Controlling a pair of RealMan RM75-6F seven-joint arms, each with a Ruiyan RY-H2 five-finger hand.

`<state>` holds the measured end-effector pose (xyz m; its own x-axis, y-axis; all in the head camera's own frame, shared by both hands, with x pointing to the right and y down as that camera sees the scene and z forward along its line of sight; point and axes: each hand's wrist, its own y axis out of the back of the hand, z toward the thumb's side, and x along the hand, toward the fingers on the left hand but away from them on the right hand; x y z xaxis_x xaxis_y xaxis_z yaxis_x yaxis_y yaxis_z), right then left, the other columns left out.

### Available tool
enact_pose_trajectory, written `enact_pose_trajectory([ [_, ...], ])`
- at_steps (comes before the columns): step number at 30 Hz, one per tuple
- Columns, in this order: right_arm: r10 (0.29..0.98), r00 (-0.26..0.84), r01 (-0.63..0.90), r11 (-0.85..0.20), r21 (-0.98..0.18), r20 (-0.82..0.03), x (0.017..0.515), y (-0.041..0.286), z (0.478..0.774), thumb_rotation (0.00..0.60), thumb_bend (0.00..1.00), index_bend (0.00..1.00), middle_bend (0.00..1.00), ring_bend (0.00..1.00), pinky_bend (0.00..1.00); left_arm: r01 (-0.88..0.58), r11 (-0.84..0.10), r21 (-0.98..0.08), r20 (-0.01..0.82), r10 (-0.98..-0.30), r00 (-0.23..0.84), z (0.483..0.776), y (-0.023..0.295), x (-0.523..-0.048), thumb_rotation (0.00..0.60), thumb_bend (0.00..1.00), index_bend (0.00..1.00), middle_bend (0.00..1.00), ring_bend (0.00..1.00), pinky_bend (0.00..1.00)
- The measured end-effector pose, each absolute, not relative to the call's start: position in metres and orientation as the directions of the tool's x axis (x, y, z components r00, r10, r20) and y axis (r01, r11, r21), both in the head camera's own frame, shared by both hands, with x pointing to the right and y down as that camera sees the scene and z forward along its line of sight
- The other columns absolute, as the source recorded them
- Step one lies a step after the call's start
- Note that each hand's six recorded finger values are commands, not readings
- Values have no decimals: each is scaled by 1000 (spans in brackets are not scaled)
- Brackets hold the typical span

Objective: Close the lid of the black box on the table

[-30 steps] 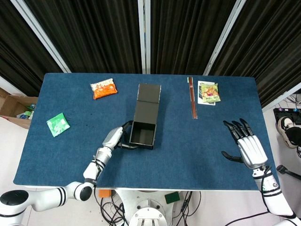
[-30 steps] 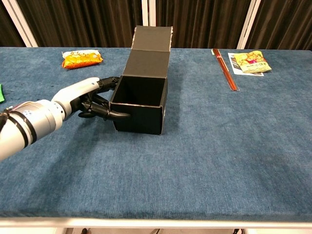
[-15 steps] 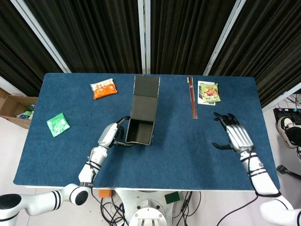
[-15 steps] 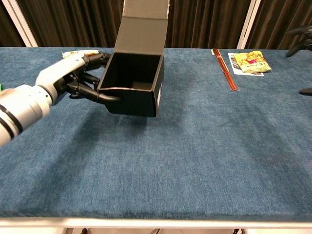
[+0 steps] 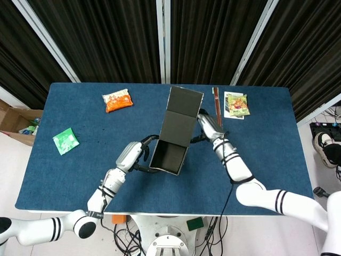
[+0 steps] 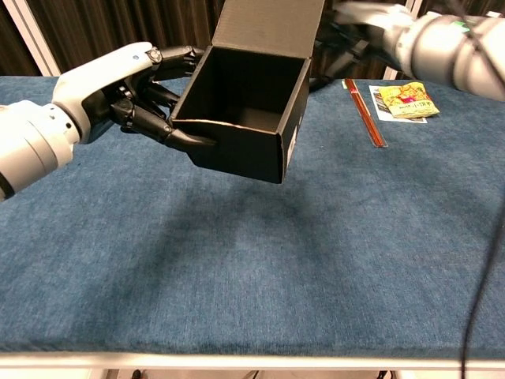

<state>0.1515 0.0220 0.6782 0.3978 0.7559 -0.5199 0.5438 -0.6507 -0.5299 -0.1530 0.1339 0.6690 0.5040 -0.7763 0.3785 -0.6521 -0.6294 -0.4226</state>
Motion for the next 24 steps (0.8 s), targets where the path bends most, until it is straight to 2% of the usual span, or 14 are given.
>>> enact_pose_trajectory([
  [6, 808, 408, 621, -587, -519, -426, 118, 5, 661, 600, 228, 114, 313, 127, 119, -613, -655, -441, 419, -754, 505, 680, 138, -150, 600, 21, 611, 625, 726, 1000],
  [11, 805, 457, 608, -593, -528, -378, 98, 13, 648, 600, 191, 179, 366, 200, 269, -596, -660, -457, 461, -749, 475, 694, 137, -154, 600, 20, 594, 614, 726, 1000],
  [15, 775, 491, 540, -629, -559, -398, 90, 31, 651, 600, 132, 211, 409, 254, 396, -595, -658, -461, 499, -747, 440, 706, 135, -160, 600, 19, 575, 600, 726, 1000],
  [20, 729, 512, 414, -673, -613, -454, 84, 55, 658, 600, 68, 217, 418, 268, 455, -588, -661, -467, 538, -740, 404, 718, 134, -165, 598, 16, 515, 566, 726, 1000],
  [22, 718, 511, 364, -678, -638, -472, 84, 60, 660, 600, 45, 217, 418, 271, 468, -573, -663, -481, 550, -738, 392, 721, 134, -166, 577, 13, 454, 534, 726, 1000],
  [24, 715, 502, 307, -674, -672, -488, 84, 64, 660, 600, 34, 222, 414, 271, 466, -556, -664, -500, 559, -738, 378, 725, 134, -168, 525, 7, 372, 486, 726, 1000],
])
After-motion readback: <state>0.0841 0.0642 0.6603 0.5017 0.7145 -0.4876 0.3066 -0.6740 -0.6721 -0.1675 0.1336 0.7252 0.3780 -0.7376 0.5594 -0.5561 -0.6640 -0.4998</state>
